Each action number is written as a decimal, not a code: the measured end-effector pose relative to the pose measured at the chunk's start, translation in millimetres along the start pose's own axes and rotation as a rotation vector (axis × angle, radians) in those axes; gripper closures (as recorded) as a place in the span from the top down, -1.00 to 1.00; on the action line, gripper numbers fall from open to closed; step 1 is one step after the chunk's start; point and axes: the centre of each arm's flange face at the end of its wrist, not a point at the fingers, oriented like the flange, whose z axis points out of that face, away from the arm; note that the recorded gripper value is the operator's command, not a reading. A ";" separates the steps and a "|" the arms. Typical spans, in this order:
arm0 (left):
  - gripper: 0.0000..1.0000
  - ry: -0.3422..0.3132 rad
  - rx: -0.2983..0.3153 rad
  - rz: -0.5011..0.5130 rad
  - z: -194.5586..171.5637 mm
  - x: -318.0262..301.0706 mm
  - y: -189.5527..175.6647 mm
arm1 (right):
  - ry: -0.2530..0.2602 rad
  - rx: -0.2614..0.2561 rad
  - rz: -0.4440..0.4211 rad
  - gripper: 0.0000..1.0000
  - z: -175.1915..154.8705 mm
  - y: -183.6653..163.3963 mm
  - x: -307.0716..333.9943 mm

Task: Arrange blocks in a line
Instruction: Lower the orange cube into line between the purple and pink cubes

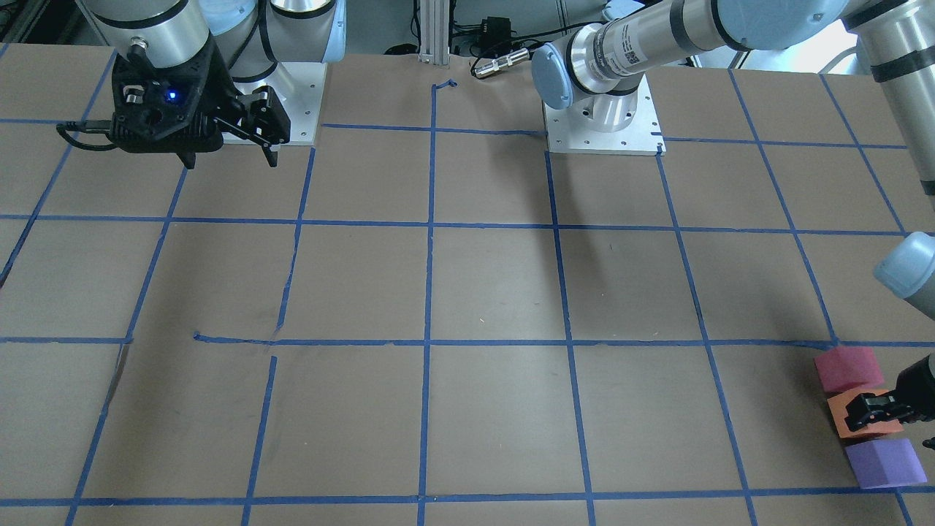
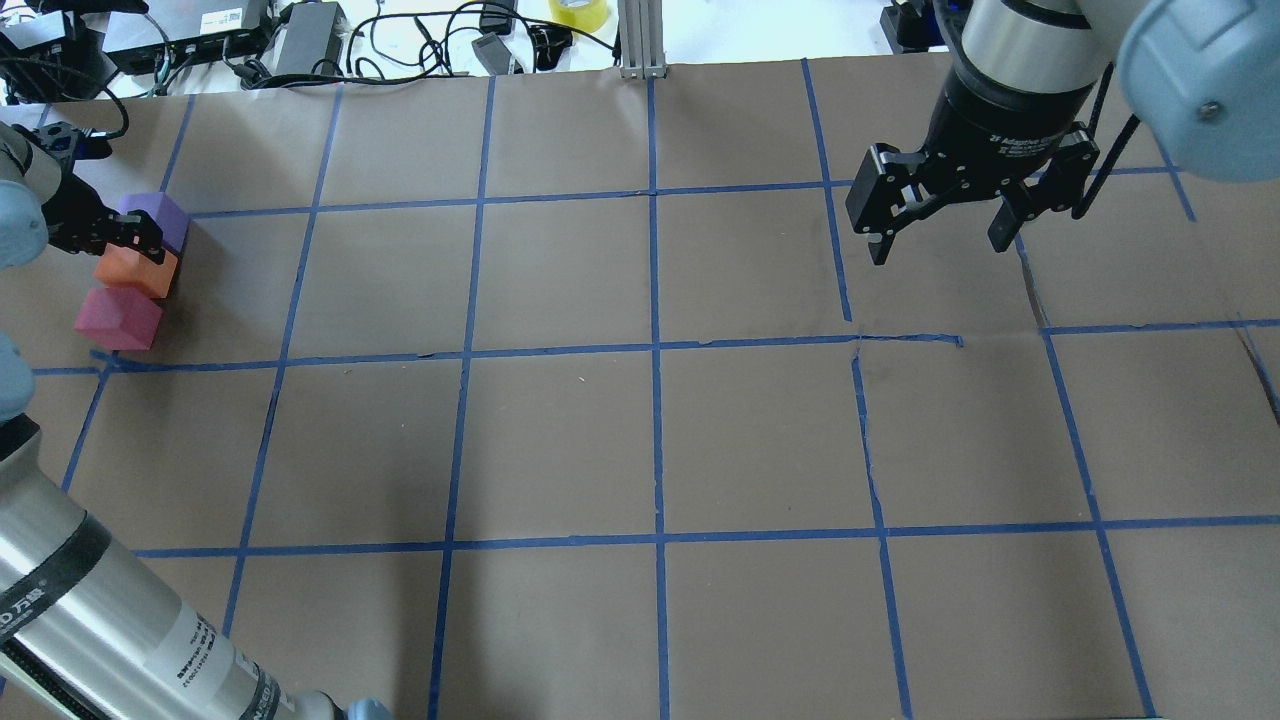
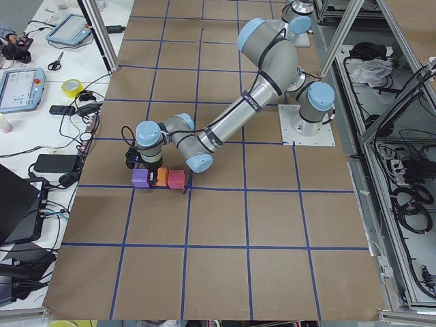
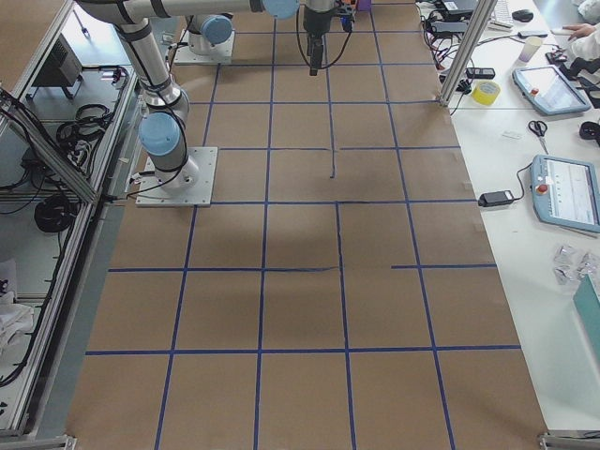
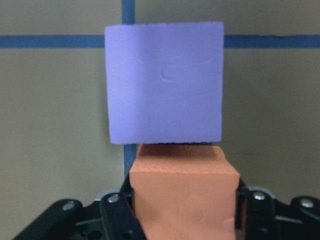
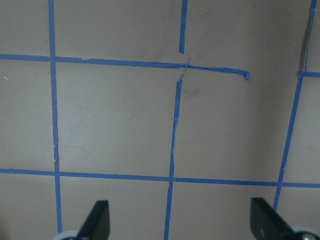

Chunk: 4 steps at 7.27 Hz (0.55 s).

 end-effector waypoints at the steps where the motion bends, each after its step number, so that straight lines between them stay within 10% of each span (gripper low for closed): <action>1: -0.91 0.002 -0.002 -0.005 1.5 -4.1 2.5 | 0.000 0.001 0.000 1.00 -0.1 0.0 0.0; 4: -0.91 0.005 -0.006 -0.009 4.6 -6.4 4.9 | 0.000 0.002 0.001 1.00 -0.1 -0.4 0.5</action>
